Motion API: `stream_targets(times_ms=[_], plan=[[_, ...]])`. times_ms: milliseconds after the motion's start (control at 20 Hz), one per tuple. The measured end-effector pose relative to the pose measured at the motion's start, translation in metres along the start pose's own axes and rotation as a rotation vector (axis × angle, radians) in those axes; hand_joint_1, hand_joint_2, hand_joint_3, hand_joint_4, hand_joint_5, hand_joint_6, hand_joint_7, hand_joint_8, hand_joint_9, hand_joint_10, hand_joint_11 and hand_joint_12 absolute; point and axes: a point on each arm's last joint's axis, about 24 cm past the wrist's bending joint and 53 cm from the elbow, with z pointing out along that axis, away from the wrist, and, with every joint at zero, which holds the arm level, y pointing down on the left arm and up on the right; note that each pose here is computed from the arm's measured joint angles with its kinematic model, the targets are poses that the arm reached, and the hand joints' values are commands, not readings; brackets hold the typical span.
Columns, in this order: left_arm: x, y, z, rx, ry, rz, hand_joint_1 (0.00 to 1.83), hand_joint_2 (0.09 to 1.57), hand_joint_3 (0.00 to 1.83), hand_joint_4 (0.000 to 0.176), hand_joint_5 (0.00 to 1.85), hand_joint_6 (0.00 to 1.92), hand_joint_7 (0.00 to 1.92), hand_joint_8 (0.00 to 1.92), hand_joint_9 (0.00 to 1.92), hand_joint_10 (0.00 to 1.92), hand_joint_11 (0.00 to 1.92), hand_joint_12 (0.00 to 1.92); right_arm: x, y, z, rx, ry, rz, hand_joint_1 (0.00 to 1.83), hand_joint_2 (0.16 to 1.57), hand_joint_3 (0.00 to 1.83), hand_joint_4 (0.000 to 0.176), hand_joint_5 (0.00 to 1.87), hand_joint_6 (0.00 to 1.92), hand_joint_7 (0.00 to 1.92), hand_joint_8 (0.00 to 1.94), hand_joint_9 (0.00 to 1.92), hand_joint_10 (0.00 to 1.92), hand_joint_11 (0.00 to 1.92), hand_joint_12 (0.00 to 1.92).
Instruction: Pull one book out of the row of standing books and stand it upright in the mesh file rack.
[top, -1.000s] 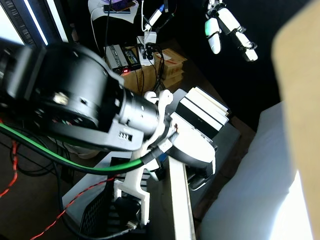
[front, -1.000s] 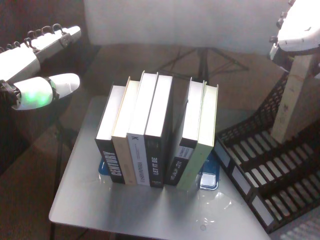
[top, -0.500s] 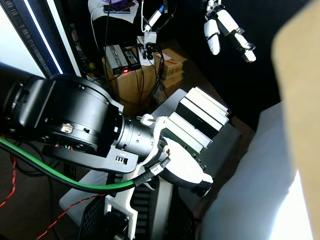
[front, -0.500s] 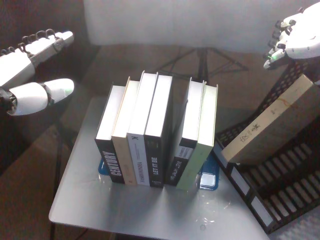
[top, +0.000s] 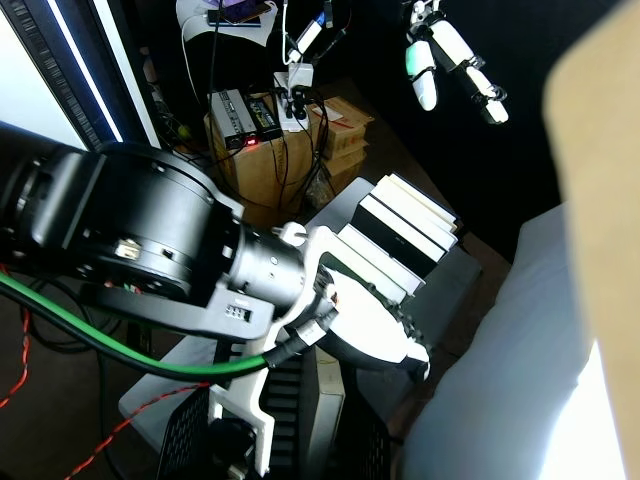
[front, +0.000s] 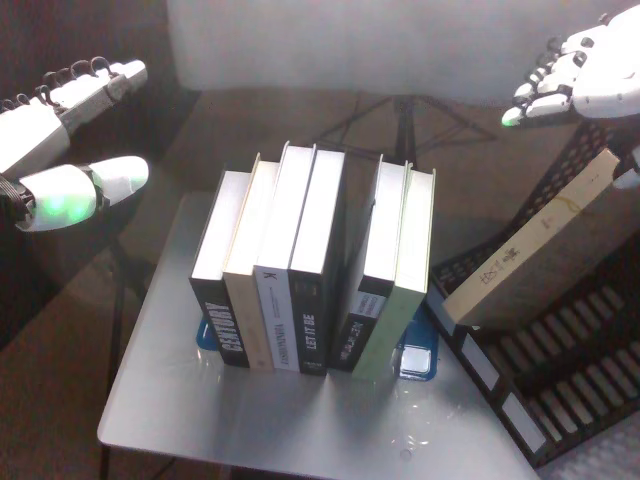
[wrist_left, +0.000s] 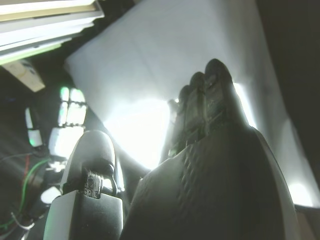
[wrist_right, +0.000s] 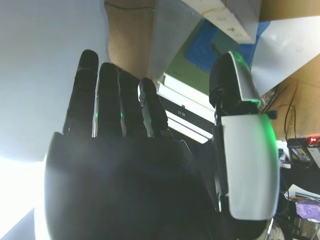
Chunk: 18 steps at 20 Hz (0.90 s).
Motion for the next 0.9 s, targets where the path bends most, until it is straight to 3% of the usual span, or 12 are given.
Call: stream_targets(times_ms=[50, 100, 150, 200, 350, 450, 600, 700, 750, 800, 850, 900], plan=[[0.001, 0.001, 0.0, -0.001, -0.001, -0.004, 0.31, 1.42, 0.0, 0.047, 0.04, 0.0, 0.0, 0.0, 0.0, 0.0, 0.0, 0.0, 0.004, -0.012, 0.002, 0.026, 0.003, 0.034, 0.97, 1.08, 0.0, 0.011, 0.06, 0.01, 0.0, 0.0, 0.03, 0.0, 0.0, 0.16], [0.002, 0.002, 0.0, -0.004, -0.003, -0.009, 0.31, 1.42, 0.0, 0.047, 0.04, 0.0, 0.0, 0.0, 0.0, 0.0, 0.0, 0.0, 0.008, -0.017, 0.004, 0.036, 0.012, 0.044, 0.97, 1.08, 0.0, 0.011, 0.06, 0.01, 0.0, 0.0, 0.03, 0.0, 0.0, 0.16], [0.003, 0.004, -0.001, -0.009, 0.002, -0.008, 0.35, 1.43, 0.0, 0.04, 0.05, 0.0, 0.0, 0.0, 0.0, 0.0, 0.0, 0.0, 0.016, -0.022, 0.007, 0.048, 0.029, 0.052, 0.99, 1.05, 0.0, 0.0, 0.11, 0.01, 0.05, 0.0, 0.1, 0.02, 0.0, 0.48], [0.004, 0.006, -0.002, -0.014, 0.005, -0.008, 0.35, 1.43, 0.0, 0.045, 0.05, 0.0, 0.0, 0.0, 0.0, 0.0, 0.01, 0.0, 0.024, -0.022, 0.01, 0.052, 0.044, 0.052, 0.99, 1.04, 0.0, 0.0, 0.13, 0.01, 0.07, 0.0, 0.12, 0.02, 0.0, 0.59], [0.003, 0.004, -0.002, -0.008, 0.002, -0.009, 0.34, 1.43, 0.0, 0.041, 0.05, 0.0, 0.0, 0.0, 0.0, 0.0, 0.0, 0.0, 0.041, -0.022, 0.021, 0.058, 0.079, 0.093, 1.01, 1.03, 0.0, 0.0, 0.15, 0.01, 0.11, 0.0, 0.16, 0.03, 0.0, 0.8], [0.003, 0.005, -0.002, -0.012, 0.003, -0.01, 0.34, 1.43, 0.0, 0.041, 0.05, 0.0, 0.0, 0.0, 0.0, 0.0, 0.0, 0.0, 0.054, -0.026, 0.025, 0.071, 0.102, 0.117, 1.01, 1.03, 0.0, 0.0, 0.15, 0.01, 0.11, 0.0, 0.16, 0.03, 0.0, 0.8], [0.003, 0.009, -0.002, -0.018, -0.001, -0.015, 0.36, 1.44, 0.0, 0.008, 0.06, 0.0, 0.0, 0.0, 0.0, 0.0, 0.0, 0.0, 0.062, -0.038, 0.028, 0.103, 0.106, 0.15, 1.13, 1.05, 0.0, 0.0, 0.32, 0.04, 0.32, 0.03, 0.31, 0.06, 0.0, 1.15], [0.005, 0.009, -0.001, -0.017, 0.0, -0.021, 0.34, 1.44, 0.0, 0.009, 0.05, 0.0, 0.0, 0.0, 0.0, 0.0, 0.0, 0.0, 0.065, -0.04, 0.033, 0.111, 0.11, 0.158, 1.11, 1.12, 0.01, 0.0, 0.47, 0.06, 0.46, 0.03, 0.39, 0.07, 0.0, 1.19], [0.006, 0.009, -0.001, -0.016, 0.005, -0.021, 0.36, 1.44, 0.0, 0.011, 0.05, 0.0, 0.0, 0.0, 0.0, 0.0, 0.0, 0.0, 0.067, -0.04, 0.036, 0.114, 0.112, 0.165, 1.09, 1.14, 0.0, 0.0, 0.53, 0.06, 0.54, 0.03, 0.46, 0.12, 0.0, 1.34], [0.006, 0.009, -0.001, -0.016, 0.005, -0.022, 0.36, 1.44, 0.0, 0.0, 0.06, 0.0, 0.0, 0.0, 0.0, 0.0, 0.0, 0.0, 0.068, -0.038, 0.04, 0.112, 0.116, 0.166, 1.05, 1.22, 0.0, 0.0, 0.66, 0.08, 0.73, 0.07, 0.58, 0.35, 0.05, 1.51], [0.006, 0.009, -0.001, -0.015, 0.005, -0.018, 0.33, 1.44, 0.0, 0.003, 0.05, 0.0, 0.0, 0.0, 0.0, 0.0, 0.0, 0.0, 0.07, -0.038, 0.043, 0.113, 0.119, 0.169, 1.17, 1.21, 0.01, 0.0, 0.71, 0.99, 0.86, 1.04, 0.85, 0.79, 0.53, 1.63], [0.004, 0.009, -0.001, -0.013, 0.0, -0.019, 0.32, 1.44, 0.0, 0.005, 0.06, 0.0, 0.0, 0.0, 0.0, 0.0, 0.0, 0.0, 0.07, -0.037, 0.046, 0.115, 0.119, 0.182, 1.18, 1.26, 0.0, 0.0, 0.66, 1.18, 0.79, 1.49, 0.86, 1.32, 0.74, 1.82]])
